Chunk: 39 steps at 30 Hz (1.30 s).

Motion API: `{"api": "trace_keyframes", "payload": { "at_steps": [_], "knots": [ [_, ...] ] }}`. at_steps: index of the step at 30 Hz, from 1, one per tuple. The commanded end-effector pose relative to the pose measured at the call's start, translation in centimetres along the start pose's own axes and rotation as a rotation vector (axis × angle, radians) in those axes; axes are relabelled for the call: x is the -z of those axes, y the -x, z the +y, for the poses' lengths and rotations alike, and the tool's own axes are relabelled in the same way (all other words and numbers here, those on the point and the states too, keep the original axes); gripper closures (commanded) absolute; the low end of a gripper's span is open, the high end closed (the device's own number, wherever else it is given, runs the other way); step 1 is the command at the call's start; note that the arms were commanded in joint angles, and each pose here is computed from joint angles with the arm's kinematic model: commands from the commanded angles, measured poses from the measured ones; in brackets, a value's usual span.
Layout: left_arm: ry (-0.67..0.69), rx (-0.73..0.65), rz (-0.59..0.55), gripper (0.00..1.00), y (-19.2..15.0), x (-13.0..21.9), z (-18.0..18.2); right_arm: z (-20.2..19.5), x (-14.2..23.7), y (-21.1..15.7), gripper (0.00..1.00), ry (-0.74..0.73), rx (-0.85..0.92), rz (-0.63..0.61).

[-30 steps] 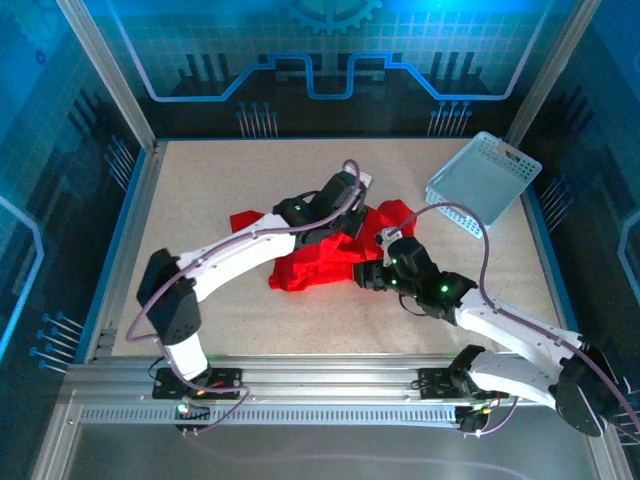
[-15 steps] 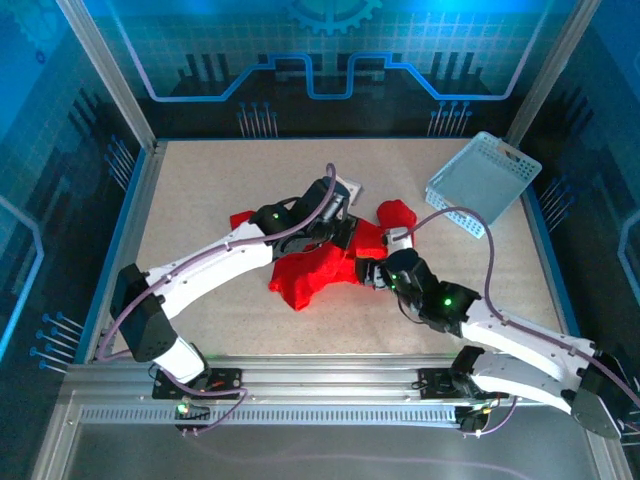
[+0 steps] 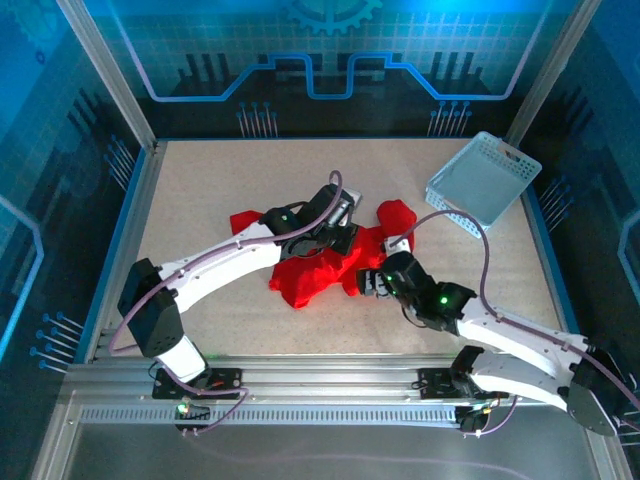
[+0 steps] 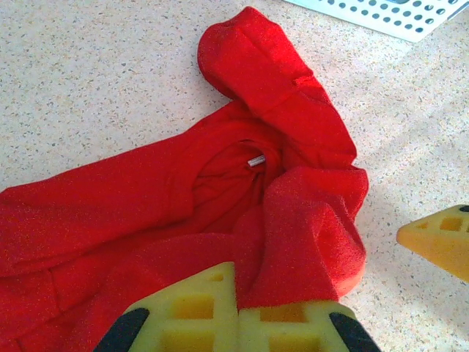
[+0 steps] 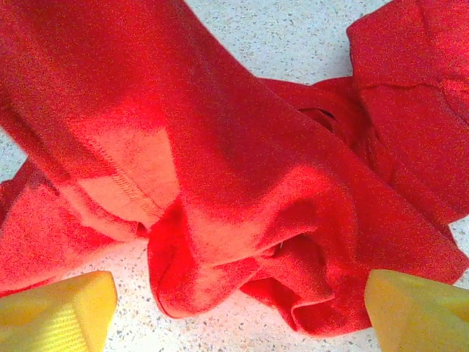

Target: Fold the inside-out t-shirt

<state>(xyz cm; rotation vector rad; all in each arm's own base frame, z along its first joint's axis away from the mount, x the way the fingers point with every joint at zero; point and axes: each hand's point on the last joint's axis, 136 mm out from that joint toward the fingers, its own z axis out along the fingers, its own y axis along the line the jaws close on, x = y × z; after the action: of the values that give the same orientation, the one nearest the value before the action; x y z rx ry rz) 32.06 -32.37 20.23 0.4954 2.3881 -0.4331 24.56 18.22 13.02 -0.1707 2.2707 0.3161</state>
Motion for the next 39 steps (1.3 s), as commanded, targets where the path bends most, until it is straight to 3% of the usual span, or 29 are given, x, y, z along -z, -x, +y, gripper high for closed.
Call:
{"api": "trace_keyframes", "payload": {
  "at_steps": [1, 5, 6, 9, 13, 18, 20, 24, 26, 30, 32, 35, 39],
  "knots": [
    [-0.026, 0.008, -0.043, 0.96, 1.1, 1.0, -0.6, 0.0, -1.4, -0.3, 0.13, 0.003, -0.06, 0.041],
    [-0.06, 0.011, -0.063, 0.96, 0.9, 2.0, -0.9, 1.3, -2.7, 0.0, 0.2, 0.045, -0.071, 0.069],
    [-0.07, 0.01, -0.063, 0.96, 0.7, 2.3, -0.9, 1.3, -2.9, 0.2, 0.26, 0.036, -0.068, 0.075],
    [-0.087, -0.009, -0.038, 0.96, -1.0, 2.8, -1.2, -1.3, -1.6, 0.7, 0.37, -0.105, -0.074, 0.044],
    [-0.081, -0.062, 0.041, 0.95, -5.4, 3.1, -1.8, -5.9, 3.3, 2.5, 0.28, -0.205, -0.088, -0.066],
    [-0.12, -0.093, 0.168, 0.95, -11.8, 2.0, -3.2, -8.1, 6.7, 4.2, 0.13, -0.124, -0.172, -0.102],
    [-0.141, -0.146, 0.228, 0.87, -14.1, 1.5, -4.6, -8.7, 6.1, 4.7, 0.13, -0.121, -0.223, -0.038],
    [-0.113, -0.204, 0.263, 0.54, -15.3, 1.2, -5.1, -9.9, 2.4, 6.1, 0.14, -0.187, -0.235, 0.108],
    [-0.076, -0.181, 0.198, 0.29, -13.4, 2.0, -3.9, -10.4, 0.2, 7.7, 0.14, -0.192, -0.243, 0.128],
    [-0.036, 0.004, 0.034, 0.09, -7.7, 4.1, 0.7, -11.2, -4.7, 9.8, 0.15, -0.187, -0.272, 0.172],
    [0.049, 0.17, 0.019, 0.09, -5.8, 3.6, 5.3, -11.5, -6.8, 10.8, 0.15, -0.188, -0.275, 0.188],
    [0.294, 0.351, 0.11, 0.09, -5.6, 1.7, 13.6, -11.7, -9.9, 11.5, 0.16, -0.191, -0.267, 0.225],
    [0.385, 0.448, 0.197, 0.08, -6.4, -2.1, 18.3, -12.0, -12.6, 11.3, 0.17, -0.212, -0.273, 0.274]
  ]
}}
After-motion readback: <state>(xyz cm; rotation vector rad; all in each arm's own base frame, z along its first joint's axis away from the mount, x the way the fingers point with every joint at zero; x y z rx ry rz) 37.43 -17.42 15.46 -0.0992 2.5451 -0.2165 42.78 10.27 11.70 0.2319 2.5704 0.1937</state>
